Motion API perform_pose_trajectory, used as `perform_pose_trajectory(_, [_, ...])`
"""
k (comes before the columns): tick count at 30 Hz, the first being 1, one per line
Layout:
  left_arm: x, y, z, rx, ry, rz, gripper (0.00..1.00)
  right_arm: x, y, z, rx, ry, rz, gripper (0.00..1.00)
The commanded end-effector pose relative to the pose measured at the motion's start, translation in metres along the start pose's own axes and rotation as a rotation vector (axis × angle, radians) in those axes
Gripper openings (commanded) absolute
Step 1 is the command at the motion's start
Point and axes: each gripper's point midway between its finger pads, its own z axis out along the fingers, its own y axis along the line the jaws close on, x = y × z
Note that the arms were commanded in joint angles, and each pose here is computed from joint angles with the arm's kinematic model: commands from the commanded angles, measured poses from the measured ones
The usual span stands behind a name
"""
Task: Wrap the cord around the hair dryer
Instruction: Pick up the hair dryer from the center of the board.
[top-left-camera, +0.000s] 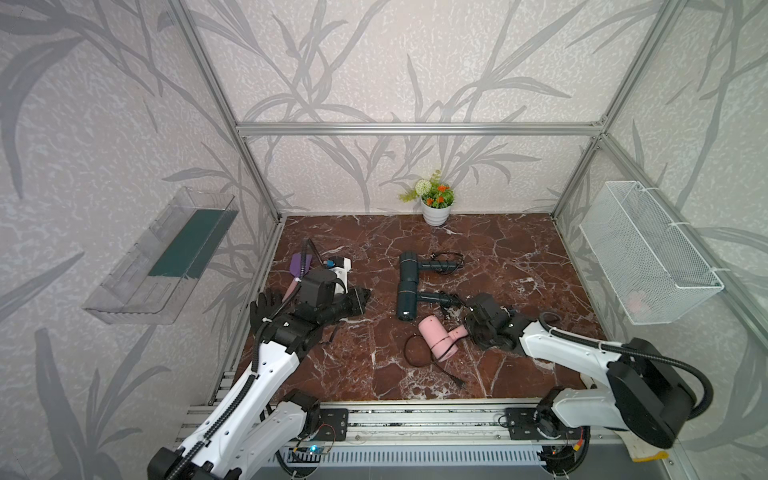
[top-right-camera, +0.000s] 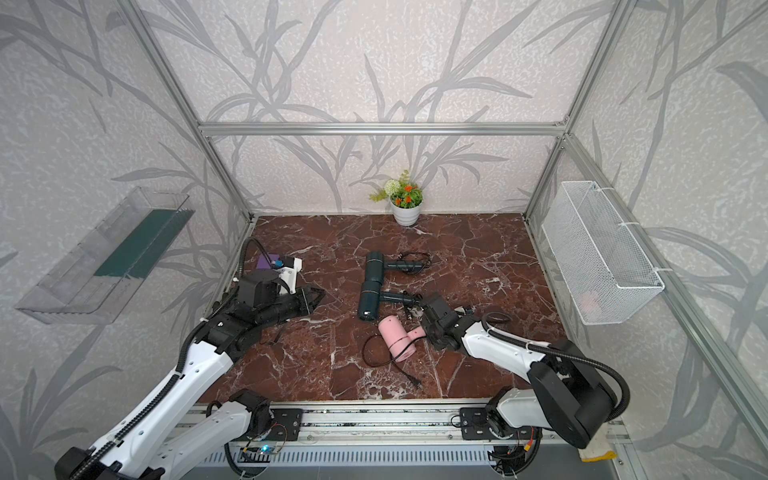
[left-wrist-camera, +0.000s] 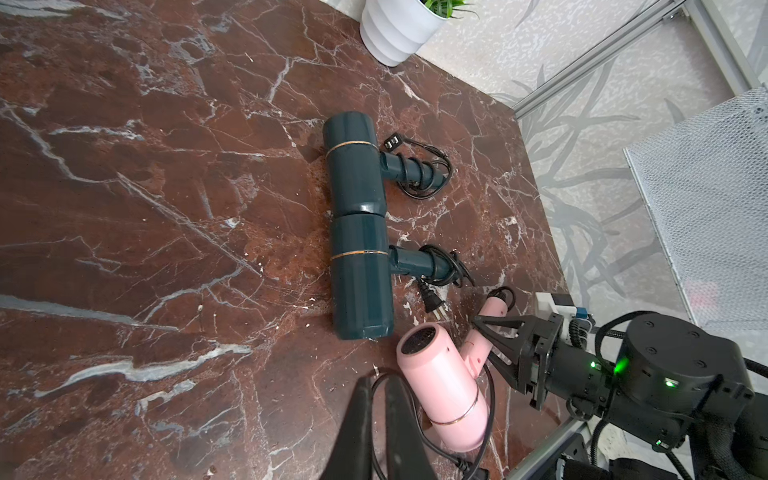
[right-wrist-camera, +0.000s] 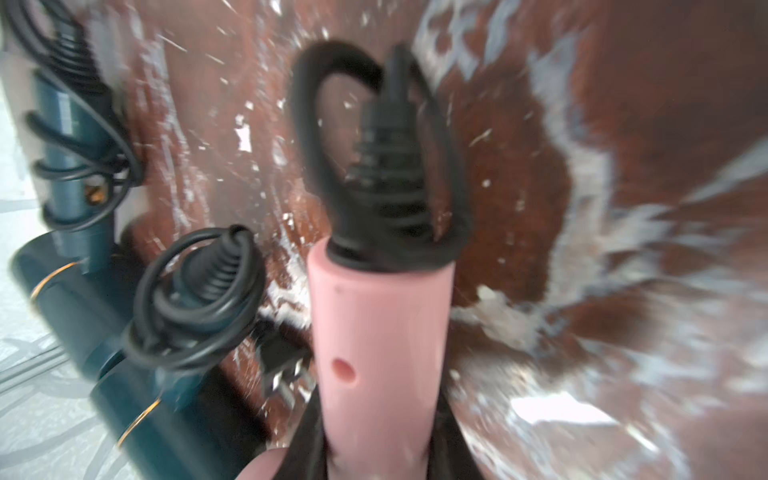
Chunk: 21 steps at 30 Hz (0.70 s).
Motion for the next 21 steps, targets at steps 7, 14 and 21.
perform_pose_trajectory(7, [-0.024, -0.085, -0.031, 0.347, -0.136, 0.167, 0.27, -0.026, 0.106, -0.135, -0.423, -0.148, -0.244, 0.00])
perform_pose_trajectory(14, [-0.043, -0.153, -0.054, 0.619, -0.295, 0.156, 0.55, -0.031, 0.186, -0.180, -0.717, -0.248, -0.279, 0.00])
perform_pose_trajectory(21, [-0.055, -0.168, -0.030, 0.684, -0.281, 0.032, 0.88, -0.025, 0.238, -0.206, -0.879, -0.256, -0.276, 0.00])
